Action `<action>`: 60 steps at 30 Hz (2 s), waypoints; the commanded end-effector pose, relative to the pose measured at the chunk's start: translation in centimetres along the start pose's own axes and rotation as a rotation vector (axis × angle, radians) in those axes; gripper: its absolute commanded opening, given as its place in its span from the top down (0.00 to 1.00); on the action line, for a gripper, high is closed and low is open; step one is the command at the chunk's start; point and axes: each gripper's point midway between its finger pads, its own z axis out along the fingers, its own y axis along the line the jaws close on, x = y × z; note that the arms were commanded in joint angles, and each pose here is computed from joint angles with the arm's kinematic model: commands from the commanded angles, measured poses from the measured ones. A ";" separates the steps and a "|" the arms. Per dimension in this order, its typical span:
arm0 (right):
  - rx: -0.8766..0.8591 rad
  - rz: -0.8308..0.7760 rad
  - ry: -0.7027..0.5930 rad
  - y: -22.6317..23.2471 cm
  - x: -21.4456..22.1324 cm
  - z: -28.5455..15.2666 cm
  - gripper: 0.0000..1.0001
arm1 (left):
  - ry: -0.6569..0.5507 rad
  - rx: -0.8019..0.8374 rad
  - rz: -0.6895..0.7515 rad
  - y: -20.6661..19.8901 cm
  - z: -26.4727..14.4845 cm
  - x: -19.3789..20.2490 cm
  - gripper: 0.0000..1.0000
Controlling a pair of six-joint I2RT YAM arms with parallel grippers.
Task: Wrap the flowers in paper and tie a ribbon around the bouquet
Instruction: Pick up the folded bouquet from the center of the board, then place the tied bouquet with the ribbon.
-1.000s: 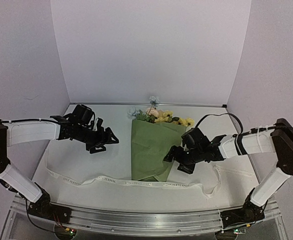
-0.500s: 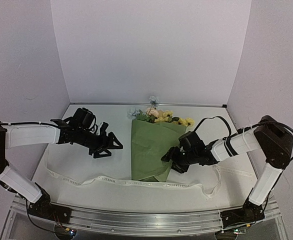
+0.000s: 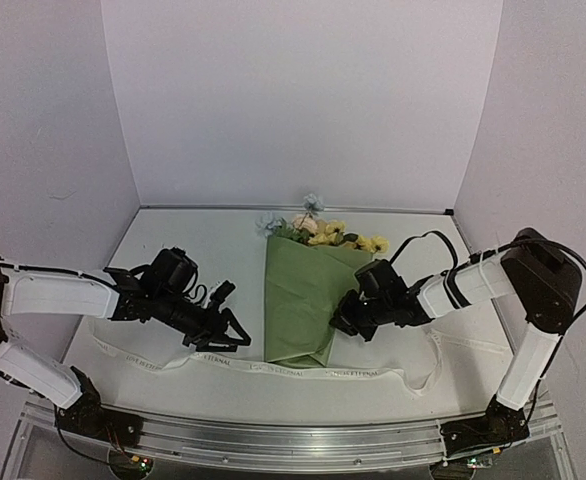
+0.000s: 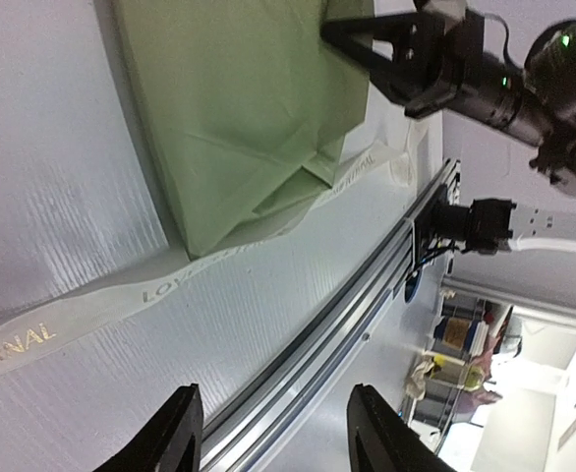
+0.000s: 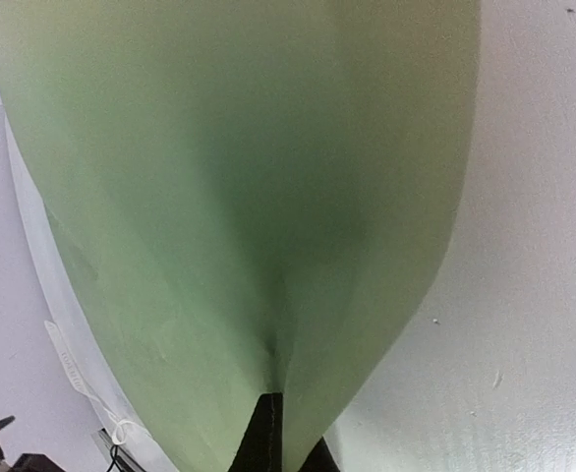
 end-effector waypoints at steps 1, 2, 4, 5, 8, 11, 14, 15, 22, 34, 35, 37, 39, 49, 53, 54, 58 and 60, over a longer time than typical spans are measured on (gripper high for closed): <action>-0.061 0.049 -0.021 3.5 -1.0 -1.9 1.00 | 0.012 0.099 0.077 -2.6 0.6 1.0 0.54; -0.065 0.055 -0.023 3.8 -1.1 -2.2 1.00 | 0.027 0.099 0.074 -2.5 1.1 1.4 0.56; -0.061 0.061 -0.025 4.5 -1.3 -2.6 1.00 | 0.042 0.102 0.072 -2.3 2.1 1.9 0.59; -0.061 0.064 -0.023 4.8 -1.4 -2.7 1.00 | 0.052 0.102 0.065 -2.1 2.7 2.1 0.62; -0.073 0.081 -0.008 5.5 -1.2 -2.8 1.00 | 0.063 0.083 0.025 -0.9 4.0 2.4 0.71; -0.085 0.093 -0.004 5.9 -1.2 -3.2 1.00 | 0.047 0.036 -0.021 0.5 4.7 2.3 0.80; -0.091 0.103 -0.011 6.0 -1.3 -3.6 1.00 | 0.040 -0.011 -0.074 2.0 5.2 2.4 0.87; -0.092 0.105 -0.014 6.0 -1.3 -3.8 1.00 | 0.043 -0.020 -0.087 2.3 5.4 2.5 0.89; -0.101 0.123 0.006 6.3 -1.0 -4.0 1.00 | -0.003 -0.174 -0.205 6.1 6.2 1.8 0.91; -0.156 0.174 0.025 7.7 -1.0 -5.0 1.00 | -0.021 -0.237 -0.275 7.1 7.2 0.7 0.83; -0.160 0.177 0.027 7.9 -1.1 -5.0 1.00 | -0.017 -0.234 -0.274 7.0 7.2 0.8 0.82; -0.169 0.184 0.029 8.1 -1.1 -5.0 1.00 | -0.013 -0.230 -0.273 6.9 7.0 1.0 0.81; -0.178 0.189 0.028 8.4 -1.3 -5.1 1.00 | -0.010 -0.235 -0.279 7.2 6.9 1.4 0.81; -0.207 0.206 0.021 9.5 -2.0 -5.6 1.00 | -0.004 -0.248 -0.314 7.9 6.8 2.1 0.75; -0.213 0.211 0.018 9.7 -2.3 -5.8 1.00 | -0.015 -0.244 -0.318 7.6 6.5 1.9 0.74; -0.216 0.210 0.019 9.8 -2.3 -5.8 1.00 | -0.020 -0.241 -0.318 7.6 6.4 1.9 0.74; -0.220 0.216 0.019 9.9 -2.3 -6.0 1.00 | -0.006 -0.251 -0.323 7.6 6.2 2.2 0.76; -0.225 0.218 0.016 10.0 -2.4 -6.2 1.00 | -0.006 -0.244 -0.319 7.2 6.2 2.0 0.77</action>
